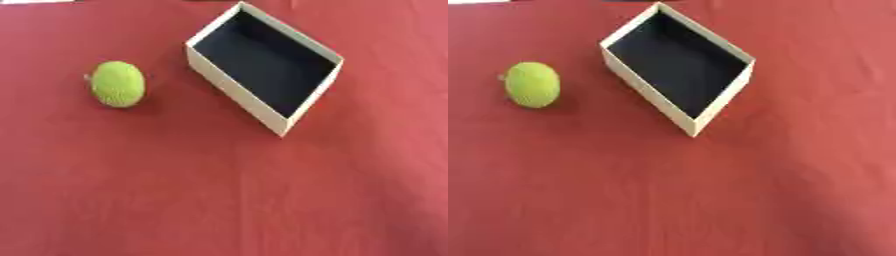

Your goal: Pick up objects on the table and place them in the box.

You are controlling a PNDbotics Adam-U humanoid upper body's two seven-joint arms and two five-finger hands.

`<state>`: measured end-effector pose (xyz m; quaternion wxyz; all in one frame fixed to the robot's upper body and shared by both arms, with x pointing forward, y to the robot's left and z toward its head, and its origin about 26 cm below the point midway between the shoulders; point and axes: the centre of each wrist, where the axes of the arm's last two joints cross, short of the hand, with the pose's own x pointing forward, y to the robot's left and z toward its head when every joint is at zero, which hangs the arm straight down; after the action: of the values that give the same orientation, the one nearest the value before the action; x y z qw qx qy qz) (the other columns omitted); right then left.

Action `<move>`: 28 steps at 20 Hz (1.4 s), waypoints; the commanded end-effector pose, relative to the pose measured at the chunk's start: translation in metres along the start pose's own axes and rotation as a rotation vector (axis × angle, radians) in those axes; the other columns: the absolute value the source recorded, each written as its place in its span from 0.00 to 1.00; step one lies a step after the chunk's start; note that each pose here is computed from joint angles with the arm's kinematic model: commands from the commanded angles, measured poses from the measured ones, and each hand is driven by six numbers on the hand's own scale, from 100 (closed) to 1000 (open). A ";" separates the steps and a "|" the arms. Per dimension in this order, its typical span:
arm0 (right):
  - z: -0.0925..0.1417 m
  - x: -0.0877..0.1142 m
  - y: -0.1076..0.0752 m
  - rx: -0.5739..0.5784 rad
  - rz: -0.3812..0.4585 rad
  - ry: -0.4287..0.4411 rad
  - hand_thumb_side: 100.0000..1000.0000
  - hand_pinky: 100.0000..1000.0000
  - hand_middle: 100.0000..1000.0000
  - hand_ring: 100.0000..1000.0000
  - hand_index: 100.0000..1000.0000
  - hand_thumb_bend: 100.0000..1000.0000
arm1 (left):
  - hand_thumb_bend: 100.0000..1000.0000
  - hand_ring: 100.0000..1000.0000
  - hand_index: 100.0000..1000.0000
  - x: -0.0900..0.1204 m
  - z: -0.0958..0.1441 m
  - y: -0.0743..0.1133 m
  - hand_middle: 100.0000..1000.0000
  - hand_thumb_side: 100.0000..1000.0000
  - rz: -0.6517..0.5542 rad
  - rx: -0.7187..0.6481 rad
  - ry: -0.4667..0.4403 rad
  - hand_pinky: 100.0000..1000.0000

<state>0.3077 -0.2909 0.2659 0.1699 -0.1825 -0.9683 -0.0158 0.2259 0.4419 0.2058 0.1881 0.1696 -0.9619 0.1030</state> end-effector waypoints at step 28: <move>-0.008 0.007 -0.003 0.031 0.010 -0.040 0.55 0.77 0.54 0.74 0.73 0.00 | 0.00 0.66 0.87 -0.053 -0.015 0.097 0.68 0.79 -0.368 -0.505 -0.069 0.75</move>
<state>0.3075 -0.2911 0.2666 0.1698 -0.1831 -0.9683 -0.0075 0.2432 0.5353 0.1689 0.2227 0.2746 -0.9274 -0.1221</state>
